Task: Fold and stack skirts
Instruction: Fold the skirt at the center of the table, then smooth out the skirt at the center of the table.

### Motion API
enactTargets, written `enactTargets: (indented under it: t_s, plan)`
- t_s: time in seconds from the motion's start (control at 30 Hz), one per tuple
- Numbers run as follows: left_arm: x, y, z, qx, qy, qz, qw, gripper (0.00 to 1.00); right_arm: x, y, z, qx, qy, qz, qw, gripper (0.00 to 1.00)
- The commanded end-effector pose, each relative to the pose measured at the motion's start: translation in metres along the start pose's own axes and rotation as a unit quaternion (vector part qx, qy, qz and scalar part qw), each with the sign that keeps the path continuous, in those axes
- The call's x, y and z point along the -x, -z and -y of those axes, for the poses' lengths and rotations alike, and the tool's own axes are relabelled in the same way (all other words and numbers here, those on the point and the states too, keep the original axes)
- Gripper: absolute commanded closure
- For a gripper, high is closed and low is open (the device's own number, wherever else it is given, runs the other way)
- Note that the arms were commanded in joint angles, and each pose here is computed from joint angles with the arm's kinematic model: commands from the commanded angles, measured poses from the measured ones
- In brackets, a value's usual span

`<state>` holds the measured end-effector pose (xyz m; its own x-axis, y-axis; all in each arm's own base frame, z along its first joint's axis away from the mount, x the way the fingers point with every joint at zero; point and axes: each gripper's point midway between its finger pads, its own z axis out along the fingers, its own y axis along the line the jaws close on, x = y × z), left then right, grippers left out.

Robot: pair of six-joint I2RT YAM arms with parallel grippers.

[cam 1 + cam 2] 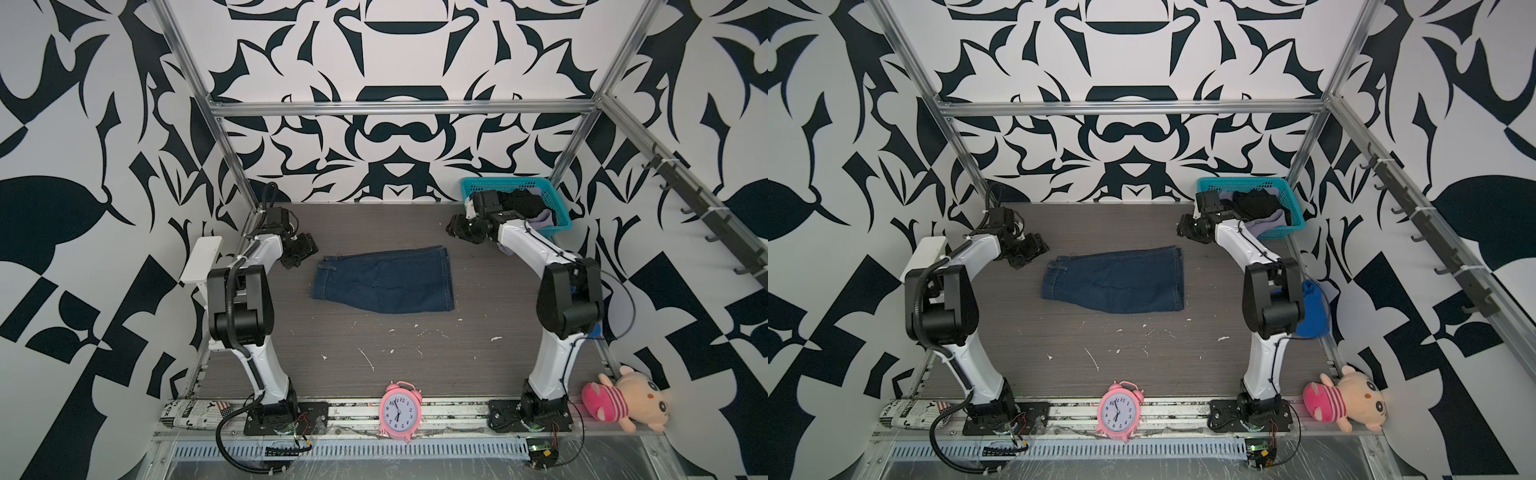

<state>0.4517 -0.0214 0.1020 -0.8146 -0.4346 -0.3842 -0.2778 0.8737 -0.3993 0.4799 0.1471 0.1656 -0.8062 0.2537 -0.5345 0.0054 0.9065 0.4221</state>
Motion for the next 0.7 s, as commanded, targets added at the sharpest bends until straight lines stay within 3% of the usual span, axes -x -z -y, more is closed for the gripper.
enactTargets:
  t_s: [0.0,0.17,0.27,0.4,0.5,0.67]
  plan:
    - [-0.034,0.009,0.007,-0.003,-0.007,-0.013,1.0,0.25,-0.054,0.032,-0.027,0.061,0.008,-0.042,0.997,0.39]
    - [-0.072,-0.012,-0.02,0.016,-0.005,-0.052,0.998,0.29,-0.104,0.05,0.001,0.059,-0.037,-0.053,0.996,0.27]
    - [-0.08,-0.024,-0.02,0.005,-0.003,-0.073,0.997,0.38,-0.127,0.04,0.004,0.067,-0.041,-0.106,0.991,0.26]
    - [-0.08,-0.034,-0.014,-0.01,-0.003,-0.083,0.997,0.41,-0.143,0.022,0.005,0.084,-0.047,-0.134,0.986,0.27]
    - [-0.08,-0.04,-0.012,-0.017,0.0,-0.091,0.996,0.53,-0.146,0.012,0.002,0.1,-0.047,-0.145,0.983,0.35]
    - [-0.078,-0.045,-0.014,-0.009,0.013,-0.098,0.995,0.55,-0.157,-0.003,-0.003,0.124,-0.065,-0.18,0.974,0.56]
